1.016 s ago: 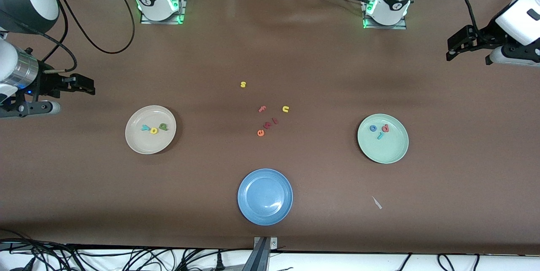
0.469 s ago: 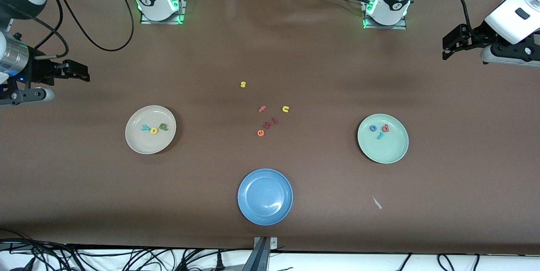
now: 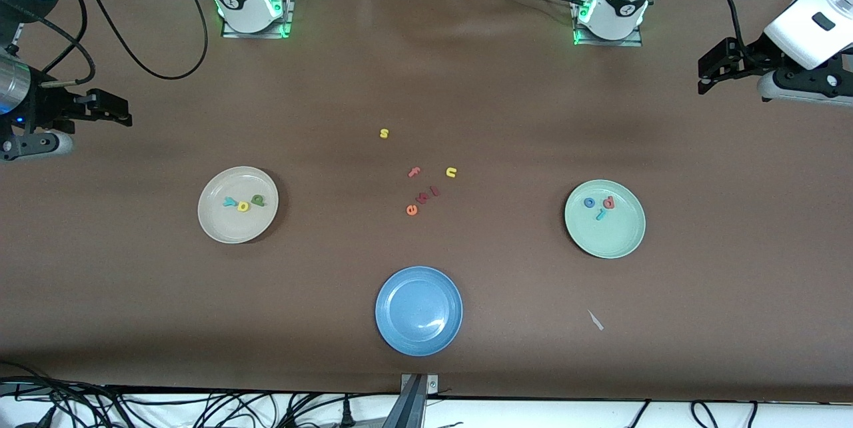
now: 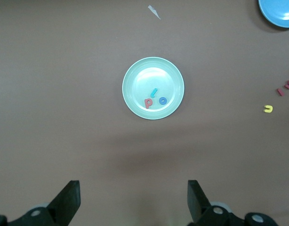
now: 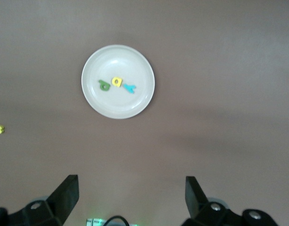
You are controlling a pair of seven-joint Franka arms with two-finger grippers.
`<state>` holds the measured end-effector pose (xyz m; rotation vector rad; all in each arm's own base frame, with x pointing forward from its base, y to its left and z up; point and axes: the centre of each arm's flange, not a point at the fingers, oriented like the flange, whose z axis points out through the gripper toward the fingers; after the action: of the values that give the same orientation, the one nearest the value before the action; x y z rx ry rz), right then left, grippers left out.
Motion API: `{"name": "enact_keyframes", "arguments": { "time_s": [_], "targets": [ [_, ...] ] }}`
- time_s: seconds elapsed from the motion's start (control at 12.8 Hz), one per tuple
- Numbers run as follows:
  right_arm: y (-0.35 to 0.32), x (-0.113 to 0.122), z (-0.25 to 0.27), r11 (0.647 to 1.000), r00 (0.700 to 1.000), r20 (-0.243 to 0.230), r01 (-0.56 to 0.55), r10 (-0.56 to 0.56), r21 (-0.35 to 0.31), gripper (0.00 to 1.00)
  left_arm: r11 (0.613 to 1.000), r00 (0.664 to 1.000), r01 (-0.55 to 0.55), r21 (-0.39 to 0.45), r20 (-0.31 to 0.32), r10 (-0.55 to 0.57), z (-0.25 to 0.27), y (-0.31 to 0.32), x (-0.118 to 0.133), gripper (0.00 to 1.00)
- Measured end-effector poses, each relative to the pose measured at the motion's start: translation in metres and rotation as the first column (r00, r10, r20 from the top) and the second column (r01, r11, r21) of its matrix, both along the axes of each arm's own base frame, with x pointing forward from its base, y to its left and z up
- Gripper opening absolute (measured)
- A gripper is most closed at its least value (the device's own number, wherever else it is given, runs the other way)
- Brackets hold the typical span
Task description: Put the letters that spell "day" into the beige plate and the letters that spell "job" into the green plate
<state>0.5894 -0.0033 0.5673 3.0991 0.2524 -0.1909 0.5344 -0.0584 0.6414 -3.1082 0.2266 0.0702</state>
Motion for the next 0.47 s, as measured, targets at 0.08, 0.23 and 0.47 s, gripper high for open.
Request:
{"name": "enact_keyframes", "arguments": {
  "time_s": [0.08,0.23,0.47],
  "targets": [
    [0.0001,0.0034,0.0026,1.0,1.0,0.03,-0.002,0.002,0.0,1.0,1.0,1.0,0.009,-0.001,0.0,-0.009,-0.0001,0.0011,0.0001,1.0],
    [0.0002,0.0063,0.0054,1.0,0.998,0.056,-0.003,0.003,0.0,1.0,1.0,1.0,0.017,-0.001,0.006,-0.017,-0.0004,0.0017,0.0006,1.0],
    [0.0002,0.0066,0.0064,1.0,0.998,0.061,-0.003,0.003,0.0,1.0,1.0,1.0,0.024,-0.002,0.013,-0.024,-0.0002,0.0012,0.0001,1.0]
  ]
}}
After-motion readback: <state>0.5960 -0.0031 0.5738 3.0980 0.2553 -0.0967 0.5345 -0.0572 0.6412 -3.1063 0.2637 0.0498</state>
